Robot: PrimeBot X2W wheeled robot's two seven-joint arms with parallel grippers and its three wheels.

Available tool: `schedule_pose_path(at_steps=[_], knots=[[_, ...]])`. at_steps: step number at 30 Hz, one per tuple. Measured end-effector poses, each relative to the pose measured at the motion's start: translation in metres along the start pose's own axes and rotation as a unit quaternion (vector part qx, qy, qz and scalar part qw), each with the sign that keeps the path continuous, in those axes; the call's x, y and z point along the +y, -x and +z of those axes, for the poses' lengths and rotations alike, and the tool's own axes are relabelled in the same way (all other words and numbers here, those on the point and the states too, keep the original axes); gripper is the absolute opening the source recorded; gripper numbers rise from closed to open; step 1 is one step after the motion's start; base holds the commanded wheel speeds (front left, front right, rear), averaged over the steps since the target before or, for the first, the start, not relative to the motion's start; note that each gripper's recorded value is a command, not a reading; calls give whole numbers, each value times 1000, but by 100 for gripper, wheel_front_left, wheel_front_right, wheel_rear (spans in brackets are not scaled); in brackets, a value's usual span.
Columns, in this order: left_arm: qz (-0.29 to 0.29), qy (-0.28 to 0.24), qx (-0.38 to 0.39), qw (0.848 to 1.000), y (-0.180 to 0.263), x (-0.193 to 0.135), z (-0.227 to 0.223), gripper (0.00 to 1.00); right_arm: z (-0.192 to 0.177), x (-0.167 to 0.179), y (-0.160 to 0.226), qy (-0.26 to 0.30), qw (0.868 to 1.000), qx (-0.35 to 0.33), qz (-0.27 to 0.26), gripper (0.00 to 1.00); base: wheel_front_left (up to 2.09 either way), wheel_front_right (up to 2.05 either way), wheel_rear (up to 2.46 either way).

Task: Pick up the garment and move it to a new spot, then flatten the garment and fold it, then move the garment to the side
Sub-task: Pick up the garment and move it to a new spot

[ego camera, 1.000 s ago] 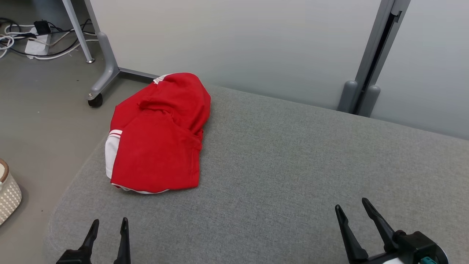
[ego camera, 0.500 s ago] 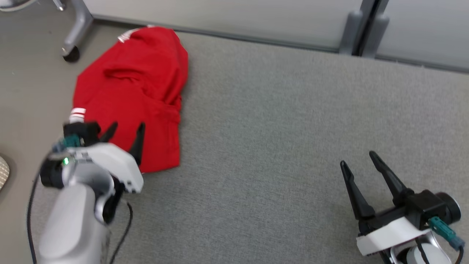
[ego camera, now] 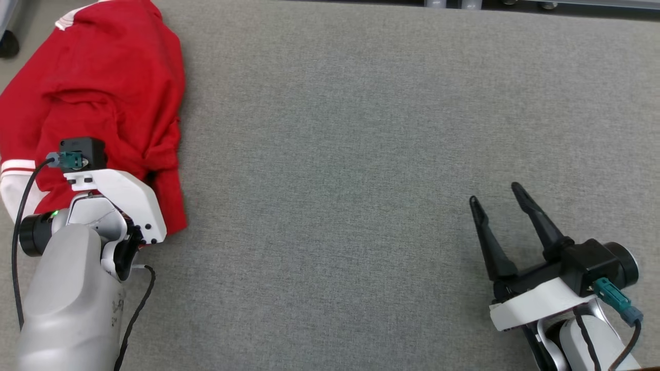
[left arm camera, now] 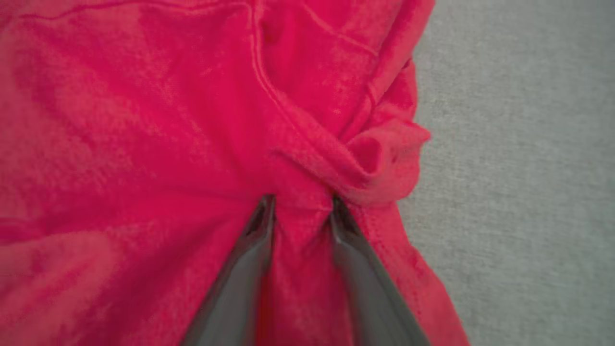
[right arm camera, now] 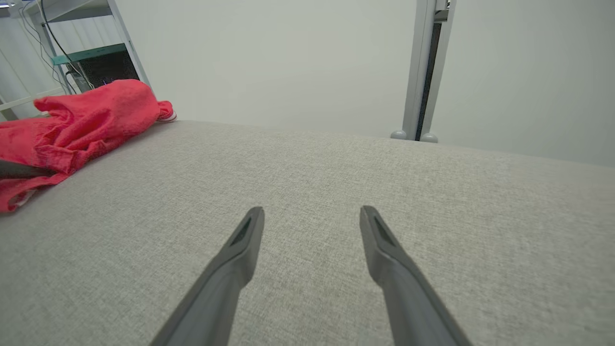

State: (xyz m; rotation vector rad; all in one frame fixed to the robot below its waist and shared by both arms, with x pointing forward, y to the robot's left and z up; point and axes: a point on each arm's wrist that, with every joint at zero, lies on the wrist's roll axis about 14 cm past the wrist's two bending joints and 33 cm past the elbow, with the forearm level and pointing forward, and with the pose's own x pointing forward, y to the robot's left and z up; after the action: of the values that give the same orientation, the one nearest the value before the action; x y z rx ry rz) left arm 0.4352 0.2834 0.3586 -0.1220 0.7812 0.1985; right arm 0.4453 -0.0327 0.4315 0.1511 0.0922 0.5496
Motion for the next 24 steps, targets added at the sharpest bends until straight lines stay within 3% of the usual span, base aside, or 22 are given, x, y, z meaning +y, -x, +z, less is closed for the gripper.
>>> schedule_pose_path(at_steps=[5, 11, 17, 24], knots=[[-16, 7, -42, 999, 6, -6, 14, 0, 6, -5, 8, 1, 1000, -5, -15, 100, 0, 0, 0], [-61, 36, -141, 987, 47, -19, 52, 0, 15, 5, 27, -5, 1000, -9, -26, 100, 0, 0, 0], [-100, 46, -245, 963, 108, -27, 105, 0, 30, 22, 39, -6, 999, -27, -21, 100, 0, 0, 0], [-195, 27, -320, 927, 177, -90, 141, 0, 43, 18, 55, -7, 998, -44, -43, 100, 0, 0, 0]])
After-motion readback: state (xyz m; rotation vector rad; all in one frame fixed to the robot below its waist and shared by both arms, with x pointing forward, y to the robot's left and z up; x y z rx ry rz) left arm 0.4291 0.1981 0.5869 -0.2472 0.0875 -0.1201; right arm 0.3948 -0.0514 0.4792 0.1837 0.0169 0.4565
